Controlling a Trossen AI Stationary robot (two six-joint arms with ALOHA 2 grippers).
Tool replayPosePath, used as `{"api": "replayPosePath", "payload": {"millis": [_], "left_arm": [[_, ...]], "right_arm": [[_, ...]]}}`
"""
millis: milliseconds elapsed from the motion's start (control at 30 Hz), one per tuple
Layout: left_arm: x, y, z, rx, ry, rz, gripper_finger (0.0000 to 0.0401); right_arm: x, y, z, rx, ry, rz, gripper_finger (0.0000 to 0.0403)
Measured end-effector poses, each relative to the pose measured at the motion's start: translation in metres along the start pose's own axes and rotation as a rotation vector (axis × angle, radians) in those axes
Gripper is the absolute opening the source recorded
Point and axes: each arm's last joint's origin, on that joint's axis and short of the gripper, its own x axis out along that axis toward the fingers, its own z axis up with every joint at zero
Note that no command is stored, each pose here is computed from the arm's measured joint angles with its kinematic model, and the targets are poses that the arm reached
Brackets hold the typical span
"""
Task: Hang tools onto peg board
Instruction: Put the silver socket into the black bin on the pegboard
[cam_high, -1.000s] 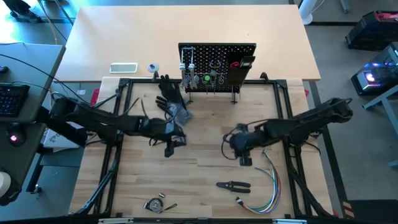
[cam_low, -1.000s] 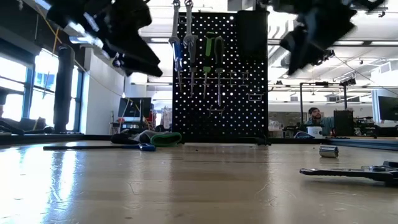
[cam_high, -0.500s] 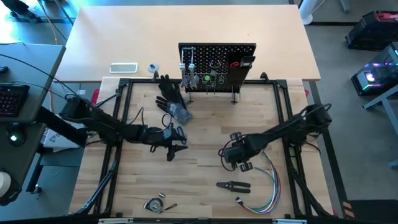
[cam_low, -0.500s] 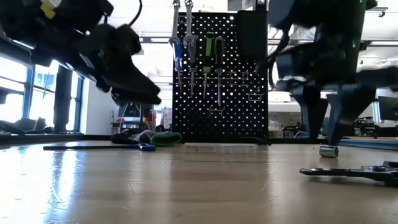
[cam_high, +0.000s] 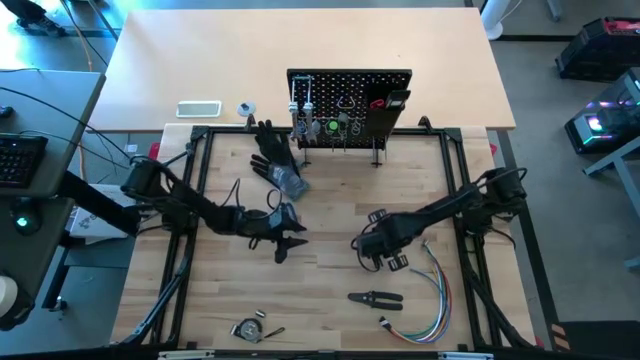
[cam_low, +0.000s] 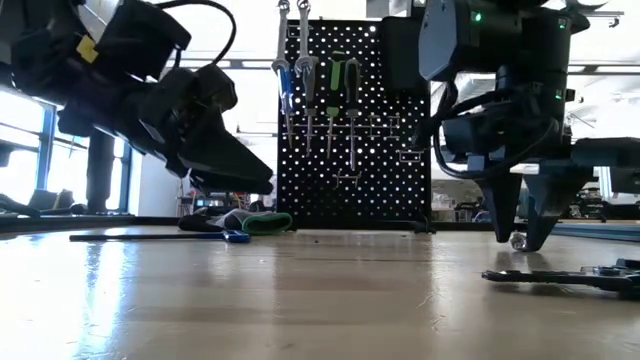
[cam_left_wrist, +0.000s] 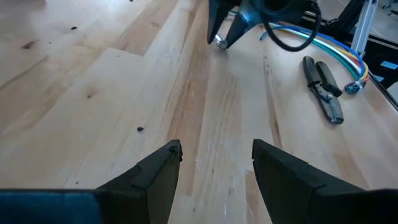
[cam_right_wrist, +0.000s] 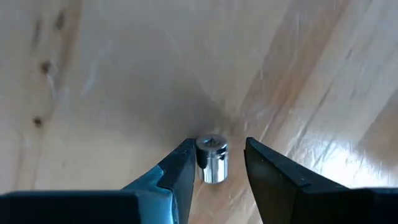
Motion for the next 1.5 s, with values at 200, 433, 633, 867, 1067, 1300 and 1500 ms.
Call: {"api": "replayPosePath", "payload": {"millis": [200,433,633,867,1067,1300,1500], "left_arm": [[0.004,0.001,-0.006,0.0,0.003,0.001,0.0193],[0.005,0.002,-0.007,0.008,0.007,0.003,0.0193],[0.005,0.001,-0.006,0.008,0.002,0.001,0.0193],[0.005,0.001,-0.005,0.026,-0.006,-0.002,0.0193],[0.005,0.001,-0.004,0.032,-0.023,-0.007,0.0193],[0.005,0.001,-0.003,0.031,-0.027,-0.008,0.0193],[0.005,0.001,-0.003,0.031,-0.027,-0.007,0.0193]], "right_arm": [[0.001,-0.004,-0.005,0.032,0.041,0.036,0.0115],[0.007,-0.011,0.001,0.069,0.002,0.066,0.0093],[0.02,-0.01,0.003,0.082,0.047,0.094,0.0072],[0.019,-0.01,0.003,0.13,0.045,0.085,0.005],[0.009,-0.01,0.001,0.182,0.01,0.081,0.0046],[-0.004,-0.01,0.0,0.212,-0.049,0.075,0.0036],[-0.005,-0.011,0.002,0.196,-0.073,0.077,0.0002]]}}
